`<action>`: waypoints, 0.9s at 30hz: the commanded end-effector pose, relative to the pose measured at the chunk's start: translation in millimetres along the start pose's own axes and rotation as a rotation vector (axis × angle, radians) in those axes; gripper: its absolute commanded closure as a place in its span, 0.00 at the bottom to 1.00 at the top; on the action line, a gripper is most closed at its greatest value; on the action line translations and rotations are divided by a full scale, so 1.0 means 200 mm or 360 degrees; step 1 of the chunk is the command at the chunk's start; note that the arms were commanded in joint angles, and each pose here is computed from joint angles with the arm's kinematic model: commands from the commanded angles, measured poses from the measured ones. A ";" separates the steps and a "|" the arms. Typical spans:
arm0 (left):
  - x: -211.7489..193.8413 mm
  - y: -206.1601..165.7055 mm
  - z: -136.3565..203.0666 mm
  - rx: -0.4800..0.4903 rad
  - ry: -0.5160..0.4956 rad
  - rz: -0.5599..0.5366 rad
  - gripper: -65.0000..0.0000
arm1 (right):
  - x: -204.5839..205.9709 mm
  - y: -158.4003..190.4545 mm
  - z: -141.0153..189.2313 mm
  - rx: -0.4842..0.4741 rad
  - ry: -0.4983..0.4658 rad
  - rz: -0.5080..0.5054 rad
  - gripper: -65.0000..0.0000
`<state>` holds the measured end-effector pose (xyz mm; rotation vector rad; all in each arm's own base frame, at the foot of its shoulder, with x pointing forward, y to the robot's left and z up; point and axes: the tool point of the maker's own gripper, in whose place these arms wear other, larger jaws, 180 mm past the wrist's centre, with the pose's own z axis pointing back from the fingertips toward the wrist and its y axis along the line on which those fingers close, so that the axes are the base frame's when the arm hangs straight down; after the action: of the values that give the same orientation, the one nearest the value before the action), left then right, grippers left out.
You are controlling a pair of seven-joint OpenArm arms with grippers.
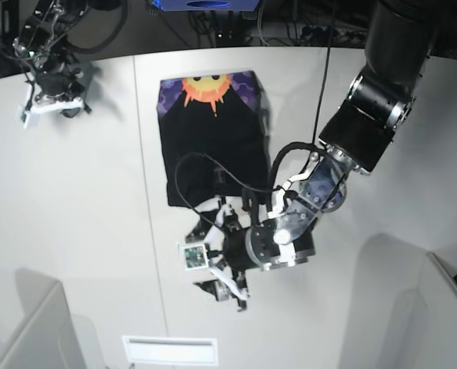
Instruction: Fold the T-shirt properly
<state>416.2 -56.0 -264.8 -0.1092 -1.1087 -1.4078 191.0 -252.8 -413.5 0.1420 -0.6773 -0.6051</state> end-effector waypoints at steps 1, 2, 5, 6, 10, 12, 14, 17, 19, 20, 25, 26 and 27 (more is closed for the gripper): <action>0.07 0.07 0.05 0.0078 -0.0090 0.0026 0.46 | 0.10 0.03 0.02 0.0051 -0.0094 0.0071 1.00; 0.06 0.09 0.09 0.0136 -0.0108 0.0063 0.58 | 0.12 0.04 0.03 0.0075 -0.0107 0.0123 1.00; -0.05 0.08 0.21 0.0274 -0.0058 0.0117 1.00 | 0.20 0.08 0.06 0.0149 -0.0193 0.0272 1.00; -0.08 0.07 0.25 0.0320 -0.0050 0.0140 1.00 | 0.23 0.10 0.07 0.0171 -0.0230 0.0312 1.00; -0.15 -0.02 0.41 0.0431 -0.0024 0.0206 1.00 | 0.29 0.16 0.12 0.0281 -0.0332 0.0497 1.00; -0.17 -0.07 0.49 0.0462 -0.0018 0.0239 1.00 | 0.26 0.19 0.15 0.0355 -0.0322 0.0600 1.00; -0.20 -0.14 0.57 0.0478 -0.0006 0.0264 1.00 | 0.26 0.18 0.18 0.0392 -0.0326 0.0698 1.00; -0.27 -0.28 0.65 0.0464 -0.0084 0.0359 1.00 | 0.24 0.14 0.23 0.0396 -0.0307 0.0832 1.00; -0.31 -0.42 0.71 0.0423 -0.0161 0.0432 1.00 | 0.22 0.13 0.24 0.0386 -0.0274 0.0971 1.00; -0.33 -0.49 0.74 0.0402 -0.0183 0.0466 1.00 | 0.19 0.12 0.25 0.0383 -0.0241 0.1035 1.00; -0.46 -0.75 0.88 0.0346 -0.0118 0.0671 1.00 | 0.13 0.01 0.25 0.0246 -0.0122 0.1188 1.00; -0.48 -0.80 0.91 0.0340 -0.0098 0.0704 1.00 | 0.10 -0.02 0.25 0.0217 -0.0087 0.1208 1.00; -0.49 -0.83 0.93 0.0332 -0.0085 0.0728 1.00 | 0.08 -0.05 0.26 0.0194 -0.0054 0.1226 1.00</action>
<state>199.0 99.6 -333.3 -0.2143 -1.1238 -0.8834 158.9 -265.5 -375.9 -0.0164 -0.7062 0.1637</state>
